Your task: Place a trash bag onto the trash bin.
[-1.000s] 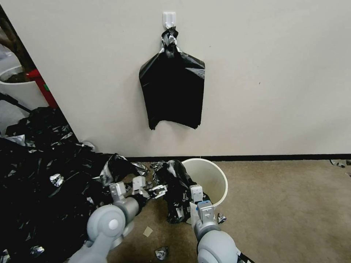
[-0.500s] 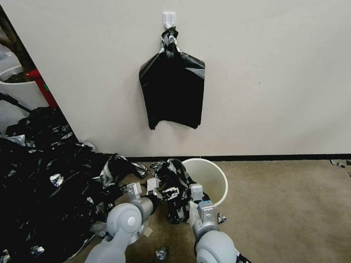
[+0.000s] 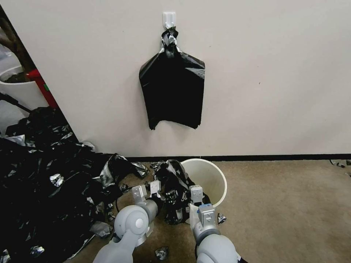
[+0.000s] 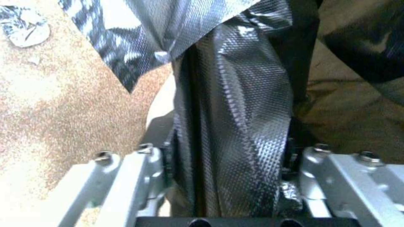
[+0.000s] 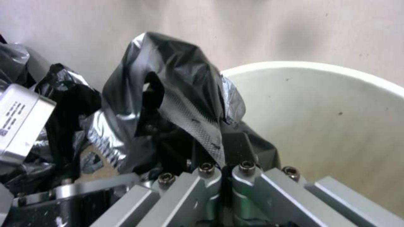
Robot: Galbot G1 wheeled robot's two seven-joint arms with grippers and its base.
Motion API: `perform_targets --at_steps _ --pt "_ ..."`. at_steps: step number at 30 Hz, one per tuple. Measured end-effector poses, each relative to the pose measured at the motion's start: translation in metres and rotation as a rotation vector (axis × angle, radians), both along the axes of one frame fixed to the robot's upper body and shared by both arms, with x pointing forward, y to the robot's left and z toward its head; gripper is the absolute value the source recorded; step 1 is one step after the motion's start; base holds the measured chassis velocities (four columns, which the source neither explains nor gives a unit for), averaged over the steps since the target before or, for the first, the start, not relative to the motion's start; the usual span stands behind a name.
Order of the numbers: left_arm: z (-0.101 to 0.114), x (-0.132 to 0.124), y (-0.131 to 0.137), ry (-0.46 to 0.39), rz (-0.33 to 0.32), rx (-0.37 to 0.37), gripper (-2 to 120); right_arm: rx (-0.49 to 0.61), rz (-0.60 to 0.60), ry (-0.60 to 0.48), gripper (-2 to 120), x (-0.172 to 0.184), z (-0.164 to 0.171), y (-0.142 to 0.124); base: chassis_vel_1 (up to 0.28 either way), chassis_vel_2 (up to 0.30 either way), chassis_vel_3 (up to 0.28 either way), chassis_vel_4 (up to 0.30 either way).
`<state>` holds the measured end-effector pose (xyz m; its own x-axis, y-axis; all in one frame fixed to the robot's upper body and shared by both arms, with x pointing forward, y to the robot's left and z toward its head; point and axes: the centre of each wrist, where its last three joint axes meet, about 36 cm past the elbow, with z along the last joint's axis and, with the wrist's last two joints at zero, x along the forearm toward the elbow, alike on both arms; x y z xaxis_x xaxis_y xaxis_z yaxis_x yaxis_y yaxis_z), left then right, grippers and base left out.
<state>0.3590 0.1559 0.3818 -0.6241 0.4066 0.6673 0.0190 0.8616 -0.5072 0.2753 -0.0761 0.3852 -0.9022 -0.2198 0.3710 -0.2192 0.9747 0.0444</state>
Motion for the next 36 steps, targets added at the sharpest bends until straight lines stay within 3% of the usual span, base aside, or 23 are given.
perform_targets --at_steps 6,10,20,27,30,33,35,36 --pt "0.001 -0.001 0.001 -0.009 0.001 0.035 22 -0.015 0.001 -0.063 0 0.002 -0.004 -0.008 0.000 0.000 0.000 0.000" --pt "0.006 -0.005 0.011 -0.072 -0.030 0.088 7 -0.047 0.000 -0.151 0 0.012 -0.008 -0.022 0.000 0.000 0.000 0.000" --pt "0.023 -0.012 0.041 -0.179 -0.117 0.145 7 -0.128 -0.023 -0.229 0 0.031 -0.015 -0.057 0.000 0.000 0.000 0.000" --pt "0.033 -0.023 0.062 -0.237 -0.221 0.158 7 -0.084 -0.086 -0.130 0 0.040 -0.005 -0.083 0.000 0.000 0.000 0.000" --pt "0.035 -0.024 0.066 -0.244 -0.228 0.153 7 -0.082 -0.097 -0.097 0 0.040 -0.002 -0.089 0.000 0.000 0.000 0.000" --pt "0.040 -0.022 0.075 -0.265 -0.231 0.136 7 -0.099 -0.120 0.014 0 0.039 0.007 -0.102 0.000 0.000 0.000 0.000" --pt "0.041 -0.022 0.075 -0.267 -0.229 0.134 7 -0.101 -0.120 0.031 0 0.038 0.008 -0.103 0.000 0.000 0.000 0.000" --pt "0.043 -0.020 0.078 -0.281 -0.217 0.124 7 -0.098 -0.118 0.097 0 0.035 0.012 -0.104 0.000 0.000 0.000 0.000"
